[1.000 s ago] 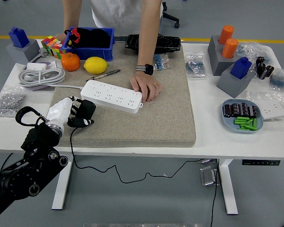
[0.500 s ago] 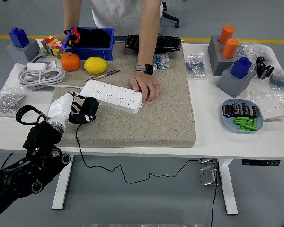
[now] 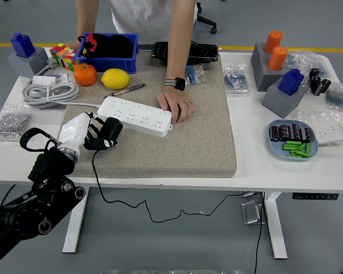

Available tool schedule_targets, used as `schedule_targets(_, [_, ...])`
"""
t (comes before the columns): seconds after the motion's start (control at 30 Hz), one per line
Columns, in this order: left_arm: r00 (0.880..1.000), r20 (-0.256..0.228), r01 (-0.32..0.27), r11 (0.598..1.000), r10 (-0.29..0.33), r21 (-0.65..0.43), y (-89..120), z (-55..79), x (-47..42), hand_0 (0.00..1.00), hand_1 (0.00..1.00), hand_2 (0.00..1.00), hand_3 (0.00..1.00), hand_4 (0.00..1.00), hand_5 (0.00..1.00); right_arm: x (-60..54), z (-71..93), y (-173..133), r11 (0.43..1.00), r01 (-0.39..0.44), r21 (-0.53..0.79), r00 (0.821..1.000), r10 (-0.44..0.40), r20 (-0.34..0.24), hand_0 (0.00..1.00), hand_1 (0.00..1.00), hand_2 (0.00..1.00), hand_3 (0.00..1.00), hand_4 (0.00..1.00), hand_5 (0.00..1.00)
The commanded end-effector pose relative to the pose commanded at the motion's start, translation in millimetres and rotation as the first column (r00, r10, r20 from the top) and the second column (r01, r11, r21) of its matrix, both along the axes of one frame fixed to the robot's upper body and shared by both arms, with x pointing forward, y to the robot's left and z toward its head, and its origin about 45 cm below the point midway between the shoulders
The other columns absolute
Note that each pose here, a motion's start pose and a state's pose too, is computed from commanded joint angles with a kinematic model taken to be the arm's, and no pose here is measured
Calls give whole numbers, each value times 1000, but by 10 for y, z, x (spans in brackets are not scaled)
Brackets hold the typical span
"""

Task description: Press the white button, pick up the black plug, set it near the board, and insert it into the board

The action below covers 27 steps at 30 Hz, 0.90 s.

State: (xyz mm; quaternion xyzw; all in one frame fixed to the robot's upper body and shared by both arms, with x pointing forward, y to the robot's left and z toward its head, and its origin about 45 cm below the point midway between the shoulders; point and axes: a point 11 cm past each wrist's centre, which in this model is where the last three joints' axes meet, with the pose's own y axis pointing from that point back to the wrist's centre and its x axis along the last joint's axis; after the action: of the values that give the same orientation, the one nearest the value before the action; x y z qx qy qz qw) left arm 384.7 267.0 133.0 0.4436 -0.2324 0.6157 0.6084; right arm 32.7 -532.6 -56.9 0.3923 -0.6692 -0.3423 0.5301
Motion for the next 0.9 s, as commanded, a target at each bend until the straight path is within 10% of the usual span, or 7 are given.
schedule_targets(0.9, [993, 114, 42, 999, -38, -28, -137, 264, 102, 265, 247, 301, 522, 800, 2, 14, 2, -1, 1000, -3, -2, 1000, 3, 5, 823, 708, 697, 653, 773, 445])
